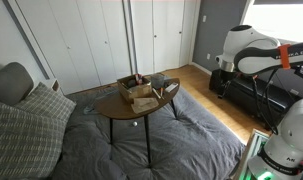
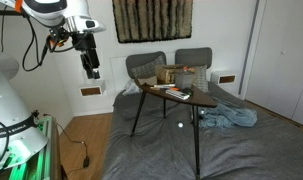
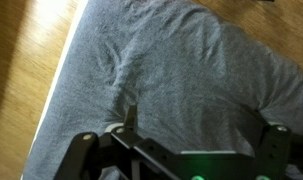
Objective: Pick up two sheets of brown paper and place them into the gray bin on the table
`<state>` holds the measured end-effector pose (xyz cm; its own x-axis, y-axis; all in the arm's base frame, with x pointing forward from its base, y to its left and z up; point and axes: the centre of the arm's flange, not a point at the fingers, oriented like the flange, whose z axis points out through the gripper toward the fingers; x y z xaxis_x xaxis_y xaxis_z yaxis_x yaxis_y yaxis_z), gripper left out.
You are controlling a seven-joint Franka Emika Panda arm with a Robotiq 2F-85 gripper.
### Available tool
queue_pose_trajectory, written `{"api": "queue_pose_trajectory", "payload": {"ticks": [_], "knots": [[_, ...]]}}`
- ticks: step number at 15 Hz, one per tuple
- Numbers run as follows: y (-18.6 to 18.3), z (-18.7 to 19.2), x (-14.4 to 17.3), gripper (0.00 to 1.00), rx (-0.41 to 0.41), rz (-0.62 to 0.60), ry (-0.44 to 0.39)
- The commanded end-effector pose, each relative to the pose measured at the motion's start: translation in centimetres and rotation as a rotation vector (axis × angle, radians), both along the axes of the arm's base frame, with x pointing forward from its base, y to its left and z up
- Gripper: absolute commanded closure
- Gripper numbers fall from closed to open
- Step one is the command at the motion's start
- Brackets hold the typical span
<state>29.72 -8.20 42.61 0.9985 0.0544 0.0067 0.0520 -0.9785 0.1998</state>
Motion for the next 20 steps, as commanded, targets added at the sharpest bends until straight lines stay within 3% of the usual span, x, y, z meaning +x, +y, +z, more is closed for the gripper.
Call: {"api": "queue_pose_trajectory", "payload": {"ticks": [1,6,8,15,20], "knots": [[0.0,0.0,0.0,0.00,0.000,0.000,0.000],[0.0,0.0,0.0,0.00,0.000,0.000,0.000],[1.8,1.8,1.0,0.00,-0.016,0.050,-0.027],[13.2,6.8,7.4,0.00,-0.101,0.281,-0.111],[15.5,7.3,13.2,0.00,0.029,0.314,-0.191]]}}
